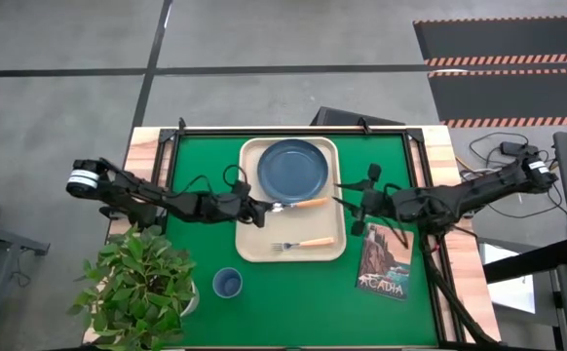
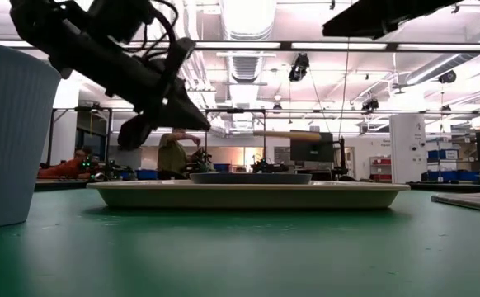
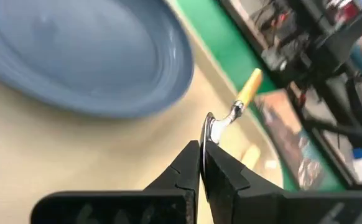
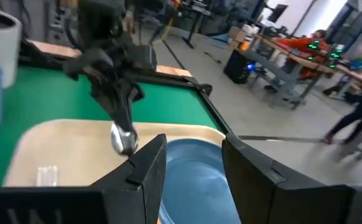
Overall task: Pick and place plate/cup/fork/spoon on tray
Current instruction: Put the orange spoon on the white tray to the left side of the blue plate
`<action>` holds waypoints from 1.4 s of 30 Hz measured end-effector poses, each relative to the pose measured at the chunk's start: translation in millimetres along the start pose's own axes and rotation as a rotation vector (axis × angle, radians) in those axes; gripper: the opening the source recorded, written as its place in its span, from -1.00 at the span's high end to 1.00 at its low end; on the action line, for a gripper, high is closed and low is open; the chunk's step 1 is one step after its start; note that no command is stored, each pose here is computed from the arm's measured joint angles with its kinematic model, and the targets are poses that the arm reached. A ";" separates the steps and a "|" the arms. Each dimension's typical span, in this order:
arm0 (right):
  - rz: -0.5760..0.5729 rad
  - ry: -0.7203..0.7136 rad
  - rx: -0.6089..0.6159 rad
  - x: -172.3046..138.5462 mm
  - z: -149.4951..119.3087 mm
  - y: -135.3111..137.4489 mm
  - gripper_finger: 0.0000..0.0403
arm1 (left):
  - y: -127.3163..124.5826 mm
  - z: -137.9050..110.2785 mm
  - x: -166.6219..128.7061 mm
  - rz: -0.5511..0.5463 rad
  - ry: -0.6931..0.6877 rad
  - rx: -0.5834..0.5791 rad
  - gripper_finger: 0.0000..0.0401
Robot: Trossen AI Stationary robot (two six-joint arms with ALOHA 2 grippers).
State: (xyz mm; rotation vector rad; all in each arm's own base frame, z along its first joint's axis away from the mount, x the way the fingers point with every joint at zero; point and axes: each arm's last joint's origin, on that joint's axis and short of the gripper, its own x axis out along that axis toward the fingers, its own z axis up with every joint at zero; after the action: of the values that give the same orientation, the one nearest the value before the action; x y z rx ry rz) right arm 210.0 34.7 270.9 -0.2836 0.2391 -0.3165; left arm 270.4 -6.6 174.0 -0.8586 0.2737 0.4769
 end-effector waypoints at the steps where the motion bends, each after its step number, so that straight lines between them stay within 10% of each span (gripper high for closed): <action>1: 0.009 -0.004 0.010 -2.8 0.8 -1.8 0.29 | 1.5 -2.8 1.9 0.007 0.021 -0.005 1.00; 42: 0.000 0.004 0.019 -13.6 -5.1 -8.1 0.30 | 14.1 -29.3 34.6 0.076 0.193 -0.148 0.96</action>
State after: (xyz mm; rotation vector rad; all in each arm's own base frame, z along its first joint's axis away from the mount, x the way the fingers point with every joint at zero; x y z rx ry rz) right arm 193.8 30.7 271.1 -0.2639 0.2404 -0.3191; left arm 291.8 -11.5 131.9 -1.0440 0.4539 0.4900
